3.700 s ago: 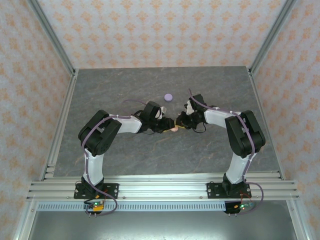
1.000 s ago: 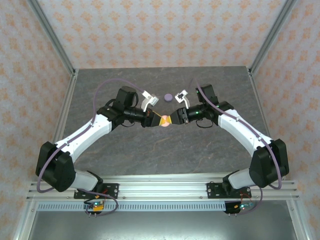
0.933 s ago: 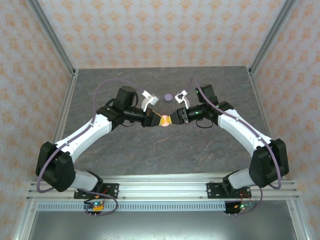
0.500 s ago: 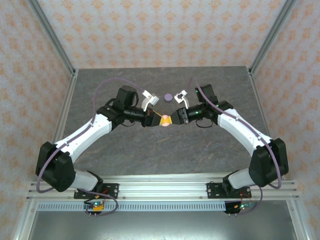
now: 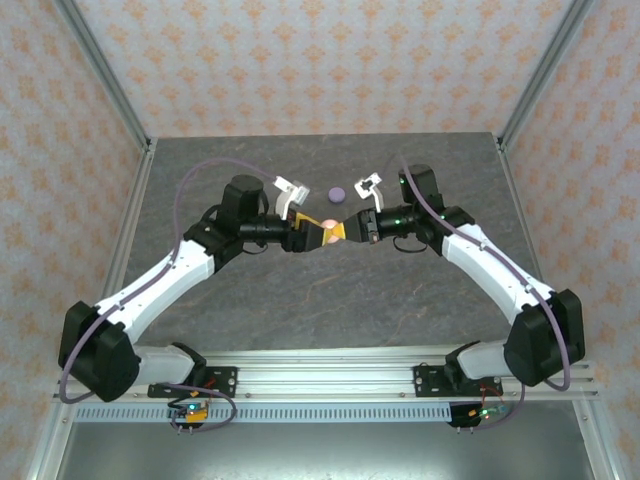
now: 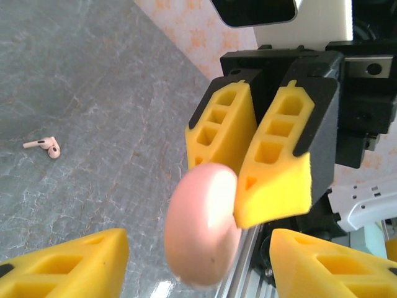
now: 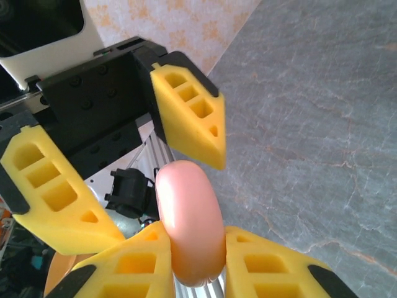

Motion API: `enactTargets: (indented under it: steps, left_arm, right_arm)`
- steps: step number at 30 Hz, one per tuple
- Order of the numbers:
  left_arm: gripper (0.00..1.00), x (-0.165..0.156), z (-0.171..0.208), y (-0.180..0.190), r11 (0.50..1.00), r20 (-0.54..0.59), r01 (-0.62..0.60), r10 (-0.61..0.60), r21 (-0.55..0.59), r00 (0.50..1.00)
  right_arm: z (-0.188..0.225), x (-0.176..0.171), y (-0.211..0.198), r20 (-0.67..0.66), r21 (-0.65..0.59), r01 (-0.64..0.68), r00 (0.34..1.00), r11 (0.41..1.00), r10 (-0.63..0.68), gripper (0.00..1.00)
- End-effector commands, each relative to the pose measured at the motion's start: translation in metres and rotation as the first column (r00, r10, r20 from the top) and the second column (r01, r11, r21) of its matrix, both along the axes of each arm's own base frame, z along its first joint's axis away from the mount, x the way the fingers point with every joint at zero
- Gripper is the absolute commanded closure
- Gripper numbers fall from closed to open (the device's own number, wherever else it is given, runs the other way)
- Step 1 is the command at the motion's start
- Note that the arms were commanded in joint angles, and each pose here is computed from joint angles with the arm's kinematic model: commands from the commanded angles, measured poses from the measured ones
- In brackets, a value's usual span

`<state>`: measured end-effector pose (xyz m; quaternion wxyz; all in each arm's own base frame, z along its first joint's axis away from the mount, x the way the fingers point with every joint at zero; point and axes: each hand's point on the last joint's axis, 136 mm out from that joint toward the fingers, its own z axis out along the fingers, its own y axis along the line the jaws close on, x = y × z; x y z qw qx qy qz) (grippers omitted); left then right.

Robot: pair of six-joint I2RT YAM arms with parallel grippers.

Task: Insert wireless bluetooth earbuds into charging case

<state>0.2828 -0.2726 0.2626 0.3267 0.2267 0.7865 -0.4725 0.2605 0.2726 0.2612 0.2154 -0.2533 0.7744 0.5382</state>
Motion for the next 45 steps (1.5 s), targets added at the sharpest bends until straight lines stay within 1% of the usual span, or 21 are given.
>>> enactTargets:
  steps: [1,3,5,9,13,17,23,25,32,39,45]
  left_arm:
    - [0.36,0.015,0.022,0.006,0.988,0.039,-0.123,0.127,-0.093,0.991]
    - [0.36,0.018,0.027,0.008,0.978,0.028,-0.158,0.163,-0.135,0.986]
    - [0.35,0.016,0.031,0.007,0.972,0.025,-0.16,0.167,-0.174,0.986]
    - [0.35,0.013,0.032,0.008,0.967,0.004,-0.162,0.166,-0.197,0.986]
    - [0.37,0.01,0.031,0.005,0.969,-0.011,-0.145,0.146,-0.202,0.989]
    - [0.43,0.007,0.033,0.0,0.971,-0.012,-0.113,0.113,-0.211,0.994]
    - [0.47,0.005,0.039,-0.005,0.967,-0.01,-0.078,0.078,-0.242,0.997]
    - [0.52,0.003,0.04,-0.008,0.967,-0.009,-0.063,0.063,-0.248,0.998]
    - [0.6,0.001,0.043,-0.013,0.967,-0.001,-0.037,0.038,-0.251,0.999]
    - [0.63,0.0,0.043,-0.015,0.969,0.002,-0.031,0.032,-0.245,0.999]
    - [0.7,-0.002,0.041,-0.017,0.971,0.004,-0.024,0.025,-0.239,1.0]
  right_arm:
    - [0.018,0.011,-0.002,0.05,0.042,0.061,0.997,0.997,-0.063,0.79]
    - [0.023,0.015,-0.003,0.053,0.056,0.088,0.994,0.995,-0.091,0.79]
    - [0.027,0.018,-0.003,0.053,0.067,0.109,0.992,0.992,-0.113,0.79]
    - [0.035,0.019,-0.003,0.053,0.092,0.119,0.991,0.989,-0.124,0.79]
    - [0.042,0.017,-0.002,0.062,0.113,0.108,0.991,0.988,-0.116,0.78]
    - [0.045,0.013,0.0,0.06,0.123,0.084,0.994,0.989,-0.091,0.78]
    - [0.047,0.002,0.002,0.075,0.137,0.032,0.996,0.99,-0.042,0.78]
    - [0.048,0.001,0.003,0.076,0.137,0.025,0.996,0.99,-0.036,0.78]
    - [0.048,-0.004,0.005,0.08,0.135,0.0,0.997,0.991,-0.011,0.78]
    - [0.047,-0.008,0.006,0.081,0.125,-0.019,0.997,0.992,0.009,0.77]
    - [0.043,-0.011,0.007,0.075,0.118,-0.031,0.997,0.992,0.022,0.77]
